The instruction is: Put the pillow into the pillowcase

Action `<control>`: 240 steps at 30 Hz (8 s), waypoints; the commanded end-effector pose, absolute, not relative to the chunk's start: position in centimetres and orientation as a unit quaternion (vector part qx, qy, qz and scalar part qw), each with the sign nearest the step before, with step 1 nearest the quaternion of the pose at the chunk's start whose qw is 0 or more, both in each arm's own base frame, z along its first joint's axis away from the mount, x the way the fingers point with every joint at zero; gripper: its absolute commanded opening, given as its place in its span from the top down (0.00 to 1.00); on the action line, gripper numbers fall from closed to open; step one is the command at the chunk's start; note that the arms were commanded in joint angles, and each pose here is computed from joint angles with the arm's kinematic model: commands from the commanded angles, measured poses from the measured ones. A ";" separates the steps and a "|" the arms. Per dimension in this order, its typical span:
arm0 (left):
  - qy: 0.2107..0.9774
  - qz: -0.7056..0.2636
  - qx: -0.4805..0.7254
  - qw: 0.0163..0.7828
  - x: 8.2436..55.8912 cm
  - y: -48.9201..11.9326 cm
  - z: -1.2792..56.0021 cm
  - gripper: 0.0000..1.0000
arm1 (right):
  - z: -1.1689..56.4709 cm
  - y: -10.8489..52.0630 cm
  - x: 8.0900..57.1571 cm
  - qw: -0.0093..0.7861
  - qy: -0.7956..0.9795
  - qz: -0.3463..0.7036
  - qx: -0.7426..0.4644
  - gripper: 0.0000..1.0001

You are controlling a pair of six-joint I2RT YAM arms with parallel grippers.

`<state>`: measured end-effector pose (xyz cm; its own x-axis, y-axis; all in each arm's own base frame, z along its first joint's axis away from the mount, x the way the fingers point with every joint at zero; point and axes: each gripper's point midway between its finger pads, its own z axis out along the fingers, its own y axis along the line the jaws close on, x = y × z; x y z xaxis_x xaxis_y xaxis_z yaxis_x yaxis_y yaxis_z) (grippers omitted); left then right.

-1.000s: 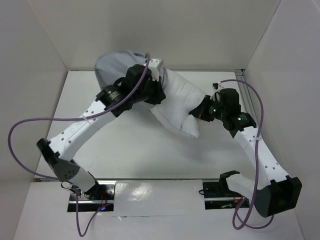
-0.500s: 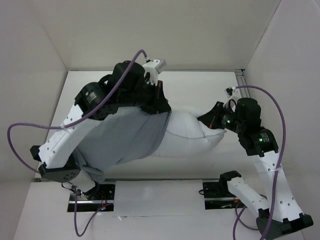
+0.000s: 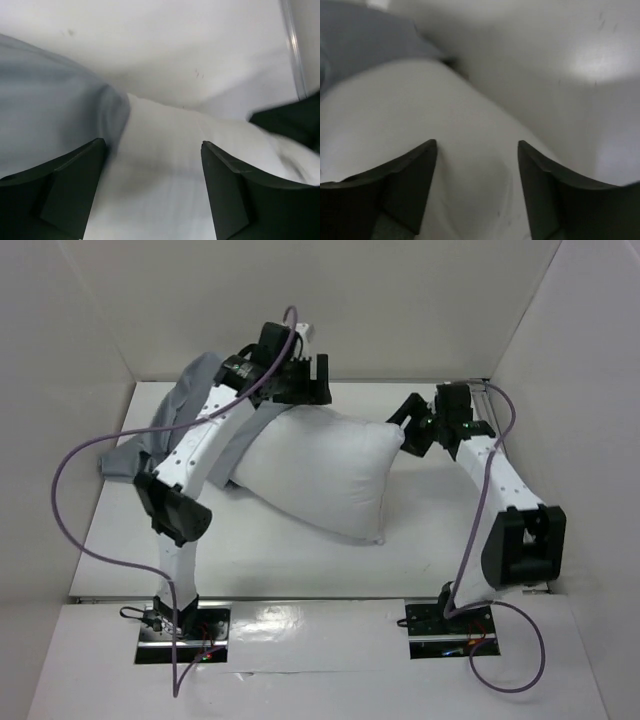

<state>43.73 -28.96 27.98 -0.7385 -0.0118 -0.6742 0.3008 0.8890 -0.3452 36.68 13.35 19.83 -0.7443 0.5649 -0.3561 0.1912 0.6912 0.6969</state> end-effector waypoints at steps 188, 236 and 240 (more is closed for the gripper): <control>0.859 -0.077 0.151 0.482 38.0 -27.2 12.3 0.21 | 14.8 21.7 28.8 0.367 0.891 0.231 0.136 1.00; 0.682 -0.498 0.258 0.469 23.4 -40.7 36.9 1.00 | 26.4 20.8 37.5 0.429 0.814 0.381 0.094 1.00; 0.631 -0.533 0.271 0.495 22.7 -40.6 43.5 1.00 | 26.9 19.8 38.1 0.433 0.806 0.391 0.103 1.00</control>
